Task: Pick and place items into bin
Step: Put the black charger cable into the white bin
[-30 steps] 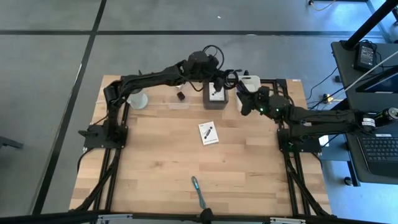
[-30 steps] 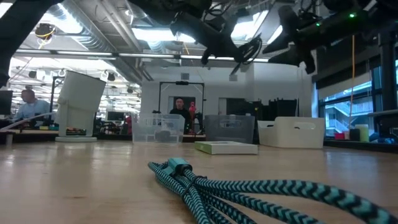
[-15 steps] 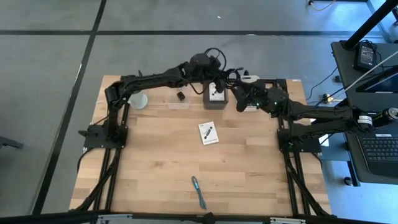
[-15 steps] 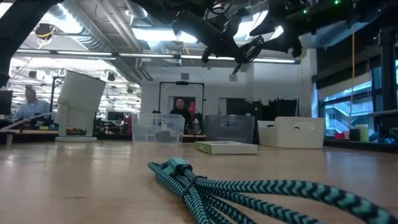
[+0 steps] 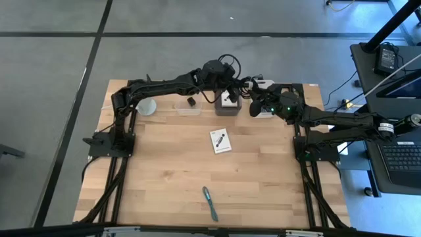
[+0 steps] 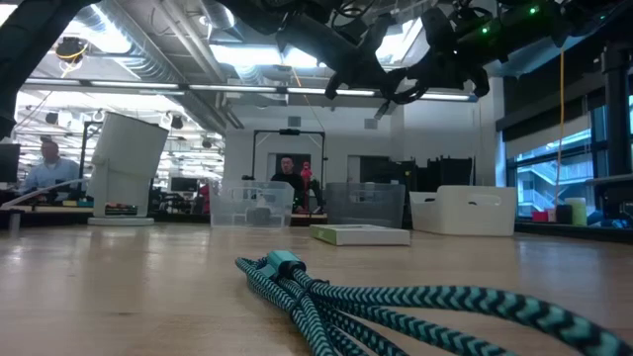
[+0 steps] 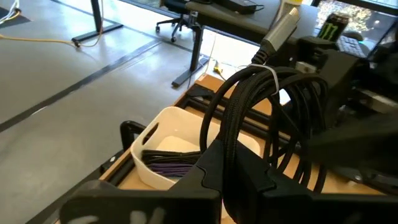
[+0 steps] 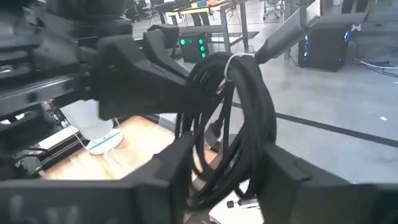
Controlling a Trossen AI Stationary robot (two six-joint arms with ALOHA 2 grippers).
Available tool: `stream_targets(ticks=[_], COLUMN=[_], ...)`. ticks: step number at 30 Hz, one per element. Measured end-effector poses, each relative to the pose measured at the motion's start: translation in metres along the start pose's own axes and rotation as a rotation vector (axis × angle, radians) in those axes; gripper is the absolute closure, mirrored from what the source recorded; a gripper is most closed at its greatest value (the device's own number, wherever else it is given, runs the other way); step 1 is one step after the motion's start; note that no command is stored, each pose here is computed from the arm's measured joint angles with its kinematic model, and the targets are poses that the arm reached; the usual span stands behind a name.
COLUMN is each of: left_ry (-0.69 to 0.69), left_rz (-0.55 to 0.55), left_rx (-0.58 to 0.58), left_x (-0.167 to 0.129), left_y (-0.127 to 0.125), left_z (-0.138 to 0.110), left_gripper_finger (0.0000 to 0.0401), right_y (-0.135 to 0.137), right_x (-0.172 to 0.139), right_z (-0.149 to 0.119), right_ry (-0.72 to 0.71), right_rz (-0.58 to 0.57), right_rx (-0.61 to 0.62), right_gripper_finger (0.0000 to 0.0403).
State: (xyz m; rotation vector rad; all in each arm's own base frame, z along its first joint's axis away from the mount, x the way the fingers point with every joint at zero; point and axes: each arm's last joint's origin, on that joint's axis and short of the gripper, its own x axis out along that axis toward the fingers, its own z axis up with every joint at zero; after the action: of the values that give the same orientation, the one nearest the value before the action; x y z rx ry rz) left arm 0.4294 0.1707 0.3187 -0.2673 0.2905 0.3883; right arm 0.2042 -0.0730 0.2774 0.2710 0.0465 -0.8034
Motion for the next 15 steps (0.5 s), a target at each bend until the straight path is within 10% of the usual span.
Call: stream_targets(ticks=[6, 15], left_ry=[-0.018, -0.025], left_rz=[-0.005, -0.006], left_rx=[0.018, 0.019], left_x=[0.0, -0.0003], left_y=[-0.0009, -0.0004], left_z=[0.0017, 0.0026], left_gripper_finger=[0.0393, 0.0377], right_y=[-0.0004, -0.0019], right_x=[0.0, -0.0053], right_z=[0.0002, 0.0047], right_ry=[-0.001, -0.017], right_rz=[-0.004, 0.005], right_rx=[-0.053, -0.055], right_gripper_finger=[0.0383, 0.0391])
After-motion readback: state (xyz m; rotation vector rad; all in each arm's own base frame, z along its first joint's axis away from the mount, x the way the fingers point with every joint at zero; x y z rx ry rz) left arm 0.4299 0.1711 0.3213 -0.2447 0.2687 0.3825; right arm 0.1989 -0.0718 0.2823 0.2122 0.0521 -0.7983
